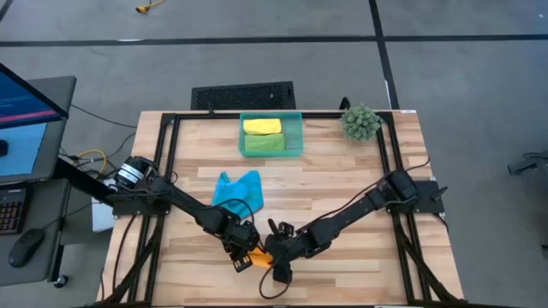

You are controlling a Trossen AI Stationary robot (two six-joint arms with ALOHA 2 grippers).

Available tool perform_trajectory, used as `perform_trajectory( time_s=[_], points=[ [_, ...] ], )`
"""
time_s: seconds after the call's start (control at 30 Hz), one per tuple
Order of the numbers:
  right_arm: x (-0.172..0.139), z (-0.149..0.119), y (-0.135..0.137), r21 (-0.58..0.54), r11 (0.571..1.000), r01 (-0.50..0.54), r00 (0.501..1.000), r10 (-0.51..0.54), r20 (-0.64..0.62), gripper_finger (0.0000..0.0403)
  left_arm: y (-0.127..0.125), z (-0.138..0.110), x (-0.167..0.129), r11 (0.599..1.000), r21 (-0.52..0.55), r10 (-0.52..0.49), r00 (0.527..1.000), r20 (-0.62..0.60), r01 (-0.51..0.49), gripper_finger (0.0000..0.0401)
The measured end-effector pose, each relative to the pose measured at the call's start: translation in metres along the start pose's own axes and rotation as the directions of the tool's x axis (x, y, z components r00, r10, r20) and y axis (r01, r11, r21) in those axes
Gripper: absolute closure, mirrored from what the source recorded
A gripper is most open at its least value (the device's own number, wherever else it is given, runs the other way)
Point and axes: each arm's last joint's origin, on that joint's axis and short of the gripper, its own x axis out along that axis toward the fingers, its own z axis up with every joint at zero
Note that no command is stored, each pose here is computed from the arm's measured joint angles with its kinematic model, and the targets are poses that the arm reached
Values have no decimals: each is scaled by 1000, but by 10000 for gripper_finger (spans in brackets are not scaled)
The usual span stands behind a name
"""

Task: Roll microfiber towels into tight, uniform cylinder then place into a basket
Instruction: Roll the orange microfiber cloth

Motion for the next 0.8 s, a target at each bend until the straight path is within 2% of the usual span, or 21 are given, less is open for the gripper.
perform_trajectory(
  time_s=[0.23, 0.4, 0.5, 0.63, 0.8],
  points=[
    [20, -3, -8, 15, 999, -39, 999, 39, -21, 148, 0, 0, 0, 1000, 0, 0, 1000, 0, 0, 376],
    [20, -4, -20, 74, 995, 62, 997, -59, -44, 148, 0, 0, 0, 1000, -1, -1, 1000, -1, 1, 376],
    [20, -1, -25, 96, 993, 73, 997, -69, -44, 148, 0, 0, 0, 1000, -4, -1, 1000, -1, 1, 376],
    [32, -3, -29, 155, 987, 36, 997, -26, -70, 148, 0, 0, 0, 1000, -4, -1, 1000, -2, 1, 376],
    [45, -8, -30, 173, 984, -50, 991, 70, -113, 159, 0, 0, 0, 1000, 17, 0, 1000, 3, 0, 376]
  ],
)
